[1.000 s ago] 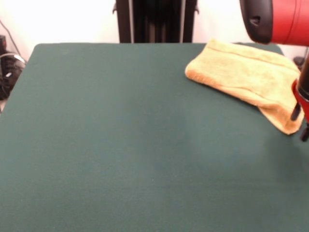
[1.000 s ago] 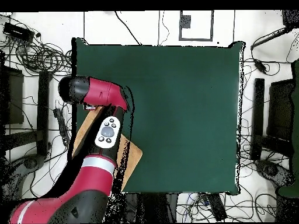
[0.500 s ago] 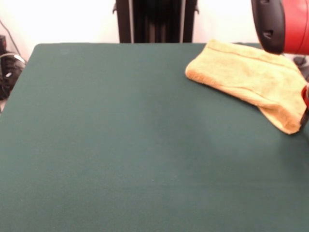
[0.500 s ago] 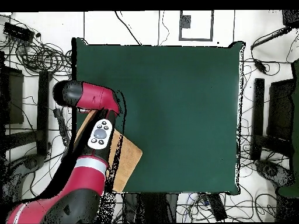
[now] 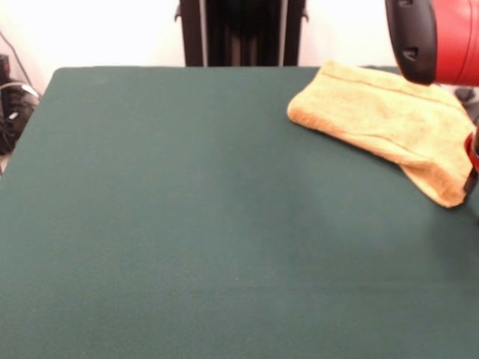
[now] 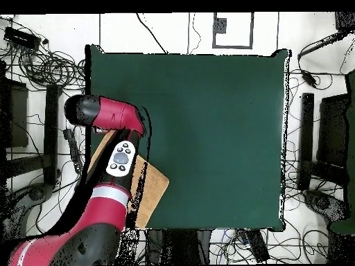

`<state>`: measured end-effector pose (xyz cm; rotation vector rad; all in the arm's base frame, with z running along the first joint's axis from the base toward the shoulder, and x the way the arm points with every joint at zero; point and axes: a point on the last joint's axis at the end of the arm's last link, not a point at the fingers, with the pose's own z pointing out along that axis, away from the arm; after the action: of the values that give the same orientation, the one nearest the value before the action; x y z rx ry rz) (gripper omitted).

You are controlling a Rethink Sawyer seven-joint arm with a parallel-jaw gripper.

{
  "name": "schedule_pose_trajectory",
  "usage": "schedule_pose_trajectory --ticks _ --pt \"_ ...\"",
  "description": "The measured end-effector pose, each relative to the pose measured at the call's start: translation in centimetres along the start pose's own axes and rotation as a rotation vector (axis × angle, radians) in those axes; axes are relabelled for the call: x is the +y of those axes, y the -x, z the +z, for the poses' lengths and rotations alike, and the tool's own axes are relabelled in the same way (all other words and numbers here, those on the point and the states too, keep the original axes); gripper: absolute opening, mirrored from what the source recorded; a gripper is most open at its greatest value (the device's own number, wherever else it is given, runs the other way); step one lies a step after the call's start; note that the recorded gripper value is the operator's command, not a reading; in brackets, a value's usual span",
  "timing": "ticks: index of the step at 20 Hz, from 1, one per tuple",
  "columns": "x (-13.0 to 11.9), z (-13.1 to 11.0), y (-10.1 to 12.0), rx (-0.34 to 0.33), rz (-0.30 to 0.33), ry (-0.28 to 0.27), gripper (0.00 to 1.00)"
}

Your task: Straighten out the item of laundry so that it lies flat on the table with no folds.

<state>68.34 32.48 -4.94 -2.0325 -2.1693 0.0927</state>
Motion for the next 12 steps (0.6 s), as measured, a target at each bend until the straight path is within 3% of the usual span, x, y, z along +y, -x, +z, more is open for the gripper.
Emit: schedule_pose_trajectory --ticks 12 --pt "0.0 -2.5 -1.0 0.04 -0.022 -0.088 1.0"
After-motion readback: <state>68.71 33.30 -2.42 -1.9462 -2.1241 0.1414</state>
